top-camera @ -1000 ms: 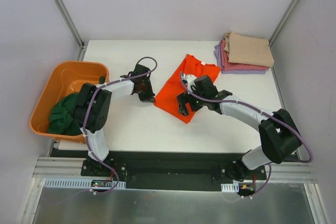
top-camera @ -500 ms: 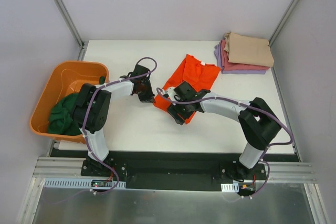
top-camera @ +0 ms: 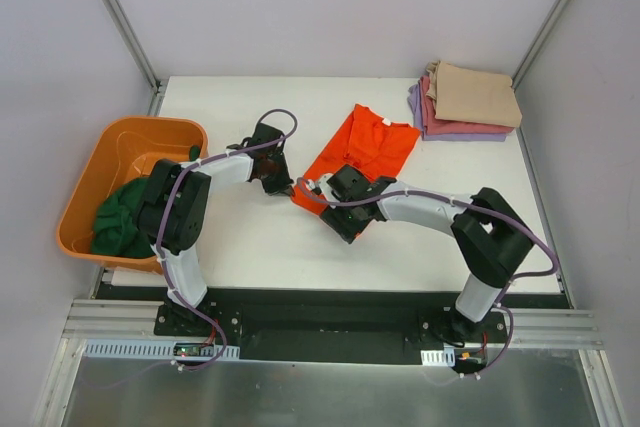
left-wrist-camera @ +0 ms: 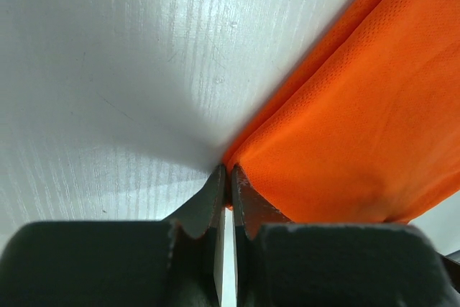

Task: Fold and stack the t-shirts
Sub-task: Grab one side of the 2/3 rectangular tshirt with both arms, then fold the long partially folded tshirt into a neat square, then put the neatly folded tshirt into the corner of the board with the right arm

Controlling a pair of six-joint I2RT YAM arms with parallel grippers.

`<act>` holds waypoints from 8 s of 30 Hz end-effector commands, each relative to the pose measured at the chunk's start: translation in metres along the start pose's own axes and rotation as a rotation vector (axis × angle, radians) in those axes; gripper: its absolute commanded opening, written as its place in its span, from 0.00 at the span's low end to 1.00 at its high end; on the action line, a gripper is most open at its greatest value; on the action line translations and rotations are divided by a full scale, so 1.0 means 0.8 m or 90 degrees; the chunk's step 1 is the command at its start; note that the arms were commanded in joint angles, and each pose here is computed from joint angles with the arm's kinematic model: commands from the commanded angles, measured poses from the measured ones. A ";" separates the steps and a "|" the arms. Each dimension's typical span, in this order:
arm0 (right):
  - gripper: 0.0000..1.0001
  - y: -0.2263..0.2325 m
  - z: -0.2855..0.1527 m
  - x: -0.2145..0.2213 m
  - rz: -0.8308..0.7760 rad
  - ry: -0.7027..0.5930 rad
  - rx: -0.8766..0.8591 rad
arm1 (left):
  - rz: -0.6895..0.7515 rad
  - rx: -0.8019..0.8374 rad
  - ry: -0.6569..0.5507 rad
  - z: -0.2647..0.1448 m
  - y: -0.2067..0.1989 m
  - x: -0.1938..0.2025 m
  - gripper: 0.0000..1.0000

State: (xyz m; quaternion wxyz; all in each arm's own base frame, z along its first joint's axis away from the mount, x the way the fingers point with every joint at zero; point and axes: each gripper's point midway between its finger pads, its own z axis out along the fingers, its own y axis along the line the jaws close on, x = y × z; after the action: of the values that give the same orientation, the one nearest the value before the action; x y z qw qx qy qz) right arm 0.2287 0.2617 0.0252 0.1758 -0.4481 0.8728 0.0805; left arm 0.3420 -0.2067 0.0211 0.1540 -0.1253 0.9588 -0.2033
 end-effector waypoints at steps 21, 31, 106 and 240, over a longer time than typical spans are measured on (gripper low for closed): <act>0.52 0.010 0.006 0.016 -0.026 0.045 0.042 | -0.007 -0.018 -0.017 -0.013 0.013 -0.006 0.00; 0.20 0.013 0.009 0.037 -0.021 0.081 0.045 | -0.017 -0.013 -0.026 -0.027 0.016 -0.003 0.00; 0.98 -0.068 -0.105 -0.053 0.376 -0.265 -0.081 | 0.092 0.072 -0.184 -0.095 -0.104 -0.108 0.99; 0.00 -0.384 -0.124 -0.155 0.104 -0.171 0.596 | -0.034 -0.217 -0.338 -0.191 0.124 0.018 0.99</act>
State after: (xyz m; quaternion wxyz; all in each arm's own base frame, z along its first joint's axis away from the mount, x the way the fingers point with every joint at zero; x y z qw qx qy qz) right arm 0.4845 0.1624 0.1383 0.4402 -0.2083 0.8493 -0.2037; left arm 0.2519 -0.0803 0.0977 0.3538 -0.2200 0.9087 -0.0260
